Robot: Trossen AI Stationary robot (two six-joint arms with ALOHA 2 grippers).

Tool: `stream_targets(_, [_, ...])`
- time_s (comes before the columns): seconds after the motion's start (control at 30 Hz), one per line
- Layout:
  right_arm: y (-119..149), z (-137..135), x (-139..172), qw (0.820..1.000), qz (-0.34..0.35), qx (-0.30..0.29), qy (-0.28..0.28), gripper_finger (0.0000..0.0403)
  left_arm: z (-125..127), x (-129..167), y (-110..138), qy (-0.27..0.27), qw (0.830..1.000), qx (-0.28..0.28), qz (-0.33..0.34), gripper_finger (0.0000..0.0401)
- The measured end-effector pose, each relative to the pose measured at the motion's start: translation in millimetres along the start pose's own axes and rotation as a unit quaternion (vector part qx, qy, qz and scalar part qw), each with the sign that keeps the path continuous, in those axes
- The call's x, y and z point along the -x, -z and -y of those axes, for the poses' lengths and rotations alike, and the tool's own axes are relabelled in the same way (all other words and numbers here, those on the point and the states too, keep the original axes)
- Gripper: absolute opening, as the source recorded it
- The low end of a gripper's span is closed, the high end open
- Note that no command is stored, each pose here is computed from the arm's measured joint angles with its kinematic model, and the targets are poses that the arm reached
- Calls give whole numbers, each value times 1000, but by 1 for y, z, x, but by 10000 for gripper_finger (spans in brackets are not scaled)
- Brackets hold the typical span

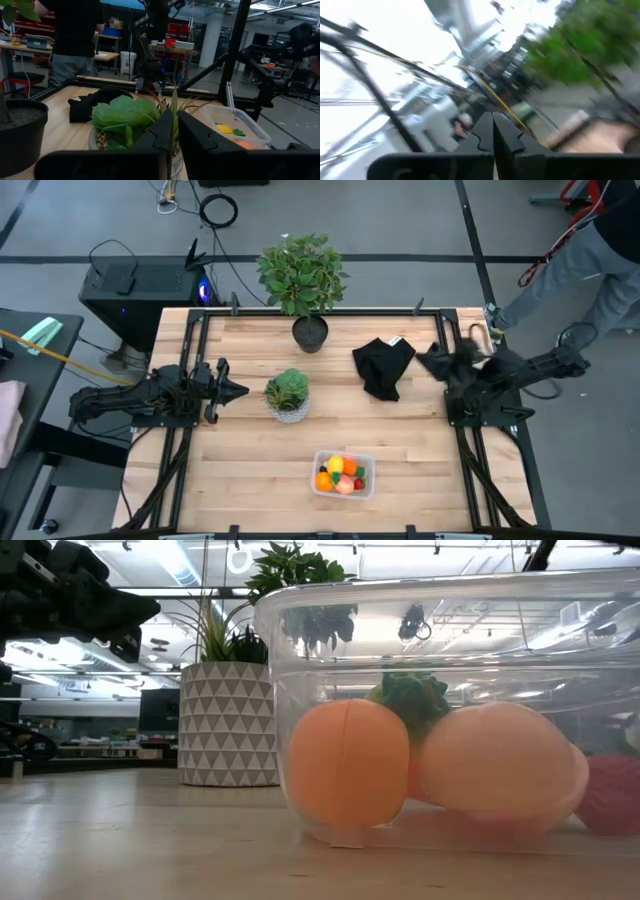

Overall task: Pick and placing Produce into tupperware
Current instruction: Return to Home Position

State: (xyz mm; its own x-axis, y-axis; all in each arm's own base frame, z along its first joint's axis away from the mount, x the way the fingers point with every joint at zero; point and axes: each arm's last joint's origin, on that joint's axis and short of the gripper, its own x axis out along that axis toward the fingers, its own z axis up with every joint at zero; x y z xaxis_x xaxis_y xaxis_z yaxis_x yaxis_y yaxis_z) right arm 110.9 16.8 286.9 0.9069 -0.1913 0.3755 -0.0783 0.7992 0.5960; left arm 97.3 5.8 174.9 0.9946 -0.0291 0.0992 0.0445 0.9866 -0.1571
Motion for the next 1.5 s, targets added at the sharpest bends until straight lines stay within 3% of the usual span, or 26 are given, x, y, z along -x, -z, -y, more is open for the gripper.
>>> stream_targets(0.13, [-27, -7, 16, 998, 39, 38, -22, 0, 0, 0, 0, 0, 1000, 0, 0, 27])
stream_targets(0.37, [-49, -4, 46, 994, 66, 74, -36, 0, 0, 0, 0, 0, 1000, 0, 0, 27])
stream_targets(0.73, [-37, 6, 52, 993, 16, 117, -22, 0, 0, 0, 0, 0, 1000, 0, 0, 30])
stream_targets(1.13, [-42, 6, 52, 989, 41, 138, -18, 0, 0, 0, 0, 0, 1000, 0, 0, 33])
stream_targets(1.37, [-54, 3, 53, 979, 116, 169, -1, 0, 0, 0, 0, 0, 1000, 0, 0, 31])
stream_targets(1.5, [-54, 5, 53, 978, 115, 175, 15, 0, 0, 0, 0, 0, 1000, 0, 0, 24])
